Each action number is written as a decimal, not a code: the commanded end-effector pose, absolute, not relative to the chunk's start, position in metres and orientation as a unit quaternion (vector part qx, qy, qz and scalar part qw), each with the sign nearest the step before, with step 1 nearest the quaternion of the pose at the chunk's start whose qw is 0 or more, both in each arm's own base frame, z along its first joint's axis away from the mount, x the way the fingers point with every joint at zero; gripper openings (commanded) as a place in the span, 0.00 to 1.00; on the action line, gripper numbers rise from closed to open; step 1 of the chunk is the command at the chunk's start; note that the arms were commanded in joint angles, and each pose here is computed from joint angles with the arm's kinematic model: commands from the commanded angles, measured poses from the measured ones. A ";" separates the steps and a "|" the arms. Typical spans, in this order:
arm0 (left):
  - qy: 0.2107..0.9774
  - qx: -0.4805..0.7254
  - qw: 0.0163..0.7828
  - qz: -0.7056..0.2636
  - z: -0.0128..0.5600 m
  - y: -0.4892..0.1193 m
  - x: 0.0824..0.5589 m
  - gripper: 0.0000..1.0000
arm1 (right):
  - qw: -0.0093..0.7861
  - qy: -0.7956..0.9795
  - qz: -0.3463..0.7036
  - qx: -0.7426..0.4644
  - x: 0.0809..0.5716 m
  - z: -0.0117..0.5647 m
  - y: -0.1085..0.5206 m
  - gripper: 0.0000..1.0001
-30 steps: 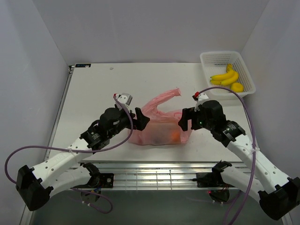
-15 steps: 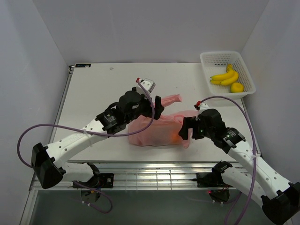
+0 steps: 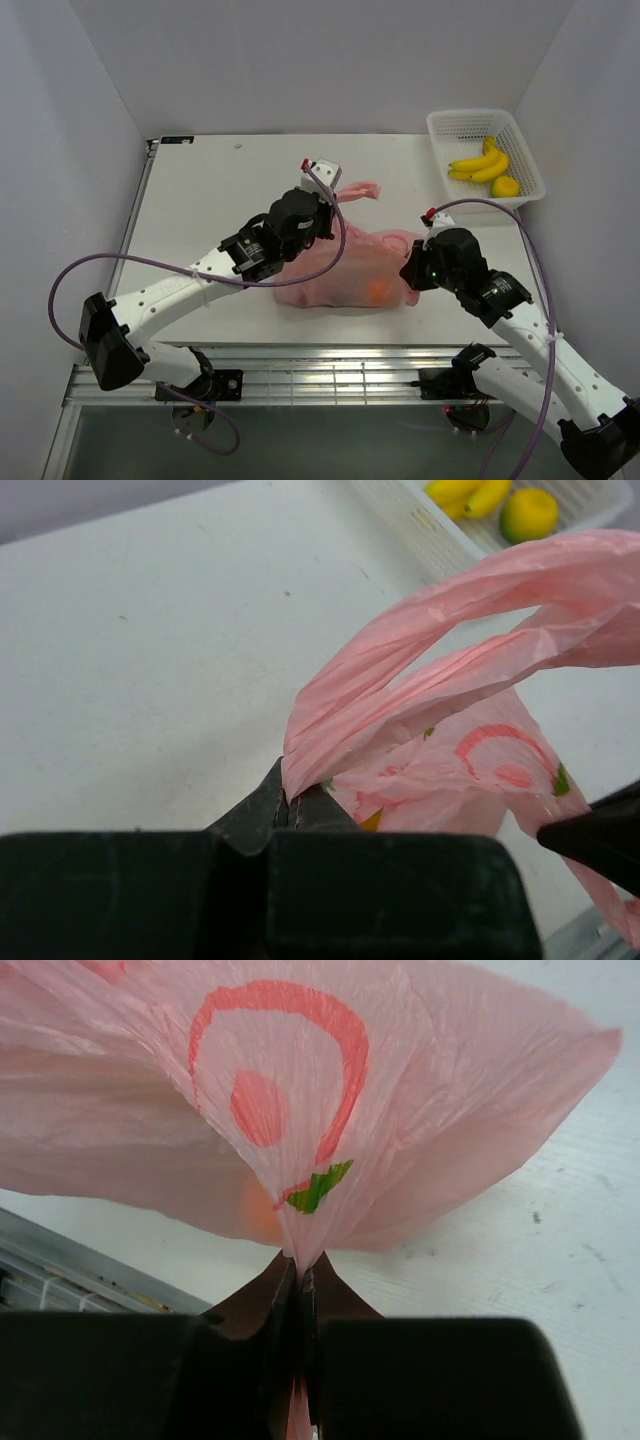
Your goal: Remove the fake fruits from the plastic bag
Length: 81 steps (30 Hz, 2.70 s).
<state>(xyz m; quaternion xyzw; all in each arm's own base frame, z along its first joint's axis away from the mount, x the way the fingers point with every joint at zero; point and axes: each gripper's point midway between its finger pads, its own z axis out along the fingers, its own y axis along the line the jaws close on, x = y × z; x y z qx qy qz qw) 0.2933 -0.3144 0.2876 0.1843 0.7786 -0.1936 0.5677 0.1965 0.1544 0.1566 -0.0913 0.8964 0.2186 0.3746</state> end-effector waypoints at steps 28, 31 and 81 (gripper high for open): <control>0.801 0.007 0.533 -0.272 0.218 -0.221 0.418 0.00 | 0.463 0.811 0.235 -0.267 0.391 0.215 0.190 0.08; 0.814 -0.002 0.505 -0.287 0.192 -0.224 0.394 0.00 | 0.424 0.839 0.229 -0.252 0.377 0.179 0.183 0.10; 0.737 0.034 0.600 -0.310 0.216 -0.224 0.285 0.00 | 0.497 0.684 0.295 -0.446 0.301 0.200 0.359 0.90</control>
